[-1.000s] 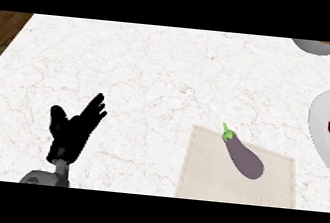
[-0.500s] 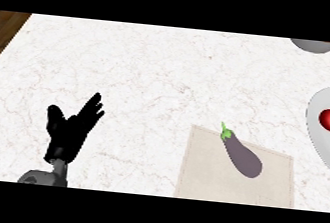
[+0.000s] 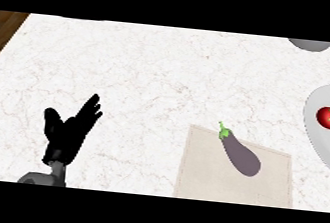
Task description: Pick the tomato from the placemat and place it in the plate
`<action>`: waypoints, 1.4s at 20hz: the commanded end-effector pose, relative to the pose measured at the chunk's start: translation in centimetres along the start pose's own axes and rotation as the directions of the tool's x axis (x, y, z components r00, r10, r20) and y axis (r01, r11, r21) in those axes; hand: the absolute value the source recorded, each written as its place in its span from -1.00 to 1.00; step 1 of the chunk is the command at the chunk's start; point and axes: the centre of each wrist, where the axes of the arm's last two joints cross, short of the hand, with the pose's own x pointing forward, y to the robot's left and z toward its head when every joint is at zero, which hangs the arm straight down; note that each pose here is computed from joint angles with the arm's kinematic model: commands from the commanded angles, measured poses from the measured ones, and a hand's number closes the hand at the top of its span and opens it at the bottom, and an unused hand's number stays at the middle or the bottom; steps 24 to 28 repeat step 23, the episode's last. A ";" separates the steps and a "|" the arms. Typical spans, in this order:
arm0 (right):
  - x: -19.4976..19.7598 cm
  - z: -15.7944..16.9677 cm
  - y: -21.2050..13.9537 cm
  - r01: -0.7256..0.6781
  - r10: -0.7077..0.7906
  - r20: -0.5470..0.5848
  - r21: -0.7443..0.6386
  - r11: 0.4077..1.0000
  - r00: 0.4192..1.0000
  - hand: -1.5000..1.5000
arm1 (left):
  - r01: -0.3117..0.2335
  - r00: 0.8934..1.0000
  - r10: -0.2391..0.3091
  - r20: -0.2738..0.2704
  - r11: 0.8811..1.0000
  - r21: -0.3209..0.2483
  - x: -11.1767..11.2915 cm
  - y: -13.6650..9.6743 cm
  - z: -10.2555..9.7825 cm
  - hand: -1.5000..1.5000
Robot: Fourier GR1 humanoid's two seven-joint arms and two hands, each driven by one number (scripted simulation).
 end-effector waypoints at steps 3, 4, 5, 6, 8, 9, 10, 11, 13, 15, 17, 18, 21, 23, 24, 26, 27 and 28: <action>0.9 2.2 -3.7 0.124 -0.129 0.015 0.175 0.977 0.992 -1.00 | -0.003 1.000 0.003 -0.020 1.000 0.017 -0.7 -0.4 0.3 0.00; 1.5 2.8 -5.0 0.138 -0.144 0.017 0.195 0.971 0.989 -1.00 | -0.007 0.999 0.008 -0.033 0.999 0.034 -0.7 -0.4 0.0 0.00; 0.4 3.3 -4.1 0.124 -0.131 0.025 0.194 0.973 0.991 -1.00 | -0.010 0.999 0.011 -0.040 0.999 0.032 -0.5 -0.2 0.1 0.00; 0.1 4.0 -4.4 0.133 -0.135 -0.004 0.207 0.969 0.991 -1.00 | -0.026 0.999 0.026 -0.030 0.999 0.020 -1.1 -0.4 0.6 0.00; 0.5 4.4 -5.1 0.117 -0.121 0.002 0.241 0.963 0.993 -1.00 | -0.024 0.999 0.025 -0.022 0.999 0.034 -1.4 0.1 0.8 0.00; 0.6 4.4 -5.2 0.097 -0.105 0.018 0.243 0.965 0.994 -1.00 | -0.006 1.000 0.007 -0.024 1.000 0.029 -0.1 0.3 0.4 0.00; 0.4 5.4 -5.7 0.075 -0.078 0.005 0.241 0.968 0.997 -1.00 | -0.018 0.999 0.020 -0.038 0.999 0.045 -1.1 0.5 0.7 0.00; 1.0 4.7 -5.8 0.050 -0.058 0.027 0.238 0.970 0.998 -1.00 | -0.008 1.000 0.008 -0.022 1.000 0.012 -0.5 0.0 0.6 0.00; 0.9 5.8 -6.5 0.034 -0.039 0.016 0.266 0.963 0.999 -1.00 | -0.022 0.999 0.022 -0.034 0.999 0.028 -1.0 0.6 0.6 0.00; 0.4 6.7 -6.5 0.010 -0.015 0.016 0.277 0.961 1.000 -1.00 | -0.010 0.999 0.011 -0.035 0.999 0.034 -1.3 0.6 0.7 0.00; -0.2 8.2 -6.9 -0.003 0.003 0.001 0.271 0.962 1.000 -1.00 | -0.014 0.999 0.016 -0.030 0.999 0.051 -1.6 1.0 1.4 0.00; 0.4 7.1 -6.8 -0.017 0.012 0.020 0.273 0.962 1.000 -1.00 | -0.020 0.999 0.021 -0.026 0.999 0.037 -0.8 0.1 0.5 0.00; 0.5 8.2 -7.6 -0.033 0.031 0.010 0.262 0.965 0.999 -1.00 | -0.034 0.999 0.035 -0.026 0.999 0.043 -1.0 0.5 0.6 0.00; -0.6 8.7 -6.6 -0.037 0.037 0.006 0.268 0.963 0.999 -1.00 | -0.038 0.998 0.040 -0.044 0.999 0.034 -1.0 1.0 0.8 0.00; -0.6 8.7 -6.6 -0.037 0.037 0.006 0.268 0.963 0.999 -1.00 | -0.038 0.998 0.040 -0.044 0.999 0.034 -1.0 1.0 0.8 0.00; -0.6 8.7 -6.6 -0.037 0.037 0.006 0.268 0.963 0.999 -1.00 | -0.038 0.998 0.040 -0.044 0.999 0.034 -1.0 1.0 0.8 0.00; -0.6 8.7 -6.6 -0.037 0.037 0.006 0.268 0.963 0.999 -1.00 | -0.038 0.998 0.040 -0.044 0.999 0.034 -1.0 1.0 0.8 0.00; -0.6 8.7 -6.6 -0.037 0.037 0.006 0.268 0.963 0.999 -1.00 | -0.038 0.998 0.040 -0.044 0.999 0.034 -1.0 1.0 0.8 0.00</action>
